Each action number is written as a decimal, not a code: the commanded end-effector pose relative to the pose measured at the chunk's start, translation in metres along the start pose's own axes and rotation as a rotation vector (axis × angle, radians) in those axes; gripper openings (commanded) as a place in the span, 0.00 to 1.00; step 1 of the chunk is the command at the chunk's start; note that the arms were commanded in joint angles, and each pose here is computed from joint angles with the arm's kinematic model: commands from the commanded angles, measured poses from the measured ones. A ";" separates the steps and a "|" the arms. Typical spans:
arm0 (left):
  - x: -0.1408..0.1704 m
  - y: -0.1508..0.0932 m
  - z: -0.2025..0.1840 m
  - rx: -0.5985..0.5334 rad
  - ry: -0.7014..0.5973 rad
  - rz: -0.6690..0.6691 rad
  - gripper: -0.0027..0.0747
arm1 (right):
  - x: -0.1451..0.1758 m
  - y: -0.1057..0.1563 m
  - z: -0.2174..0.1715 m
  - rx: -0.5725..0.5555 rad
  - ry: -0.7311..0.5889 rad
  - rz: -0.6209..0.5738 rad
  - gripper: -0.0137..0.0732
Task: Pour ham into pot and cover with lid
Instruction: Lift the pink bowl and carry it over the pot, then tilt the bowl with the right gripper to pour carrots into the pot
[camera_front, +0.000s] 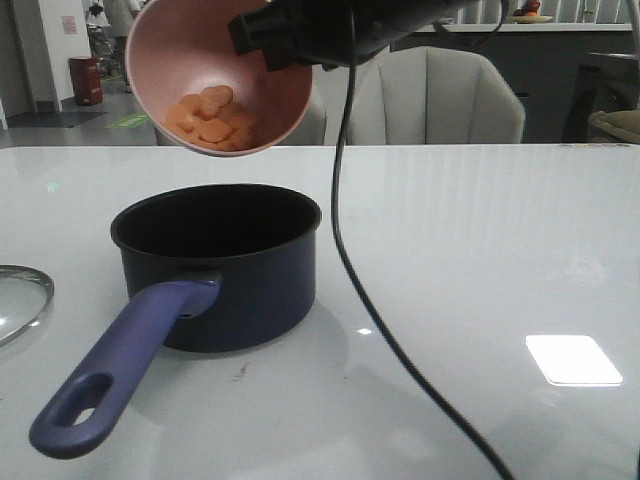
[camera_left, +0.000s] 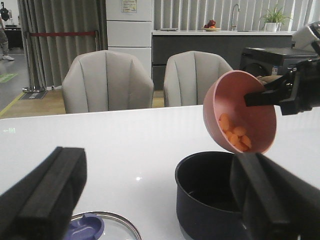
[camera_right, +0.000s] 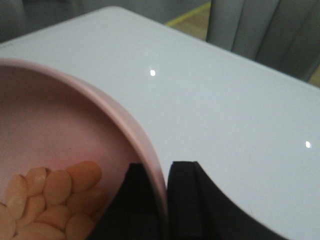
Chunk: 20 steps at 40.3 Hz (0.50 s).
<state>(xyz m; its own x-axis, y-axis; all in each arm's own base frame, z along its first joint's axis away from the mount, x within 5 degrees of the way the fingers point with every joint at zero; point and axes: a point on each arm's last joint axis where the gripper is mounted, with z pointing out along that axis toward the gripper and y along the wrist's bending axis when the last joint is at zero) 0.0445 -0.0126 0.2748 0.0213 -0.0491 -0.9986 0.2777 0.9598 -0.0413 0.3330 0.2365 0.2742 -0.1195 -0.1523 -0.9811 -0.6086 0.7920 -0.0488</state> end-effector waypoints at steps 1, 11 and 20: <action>-0.016 -0.001 -0.001 0.018 -0.100 -0.012 0.83 | -0.028 0.000 -0.010 0.004 -0.309 -0.069 0.31; -0.016 -0.001 -0.001 0.018 -0.100 -0.012 0.83 | -0.002 -0.002 0.000 0.116 -0.543 -0.250 0.31; -0.016 -0.001 -0.001 0.018 -0.100 -0.012 0.83 | 0.014 0.000 0.000 0.210 -0.676 -0.464 0.31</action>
<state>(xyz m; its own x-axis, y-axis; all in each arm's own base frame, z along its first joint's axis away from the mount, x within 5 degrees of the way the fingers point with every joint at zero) 0.0445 -0.0126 0.2748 0.0213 -0.0491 -0.9986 0.2777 0.9598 -0.0413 0.3386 0.2395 0.2222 0.4434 -0.2052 -0.8725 -0.4488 0.7918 -0.4143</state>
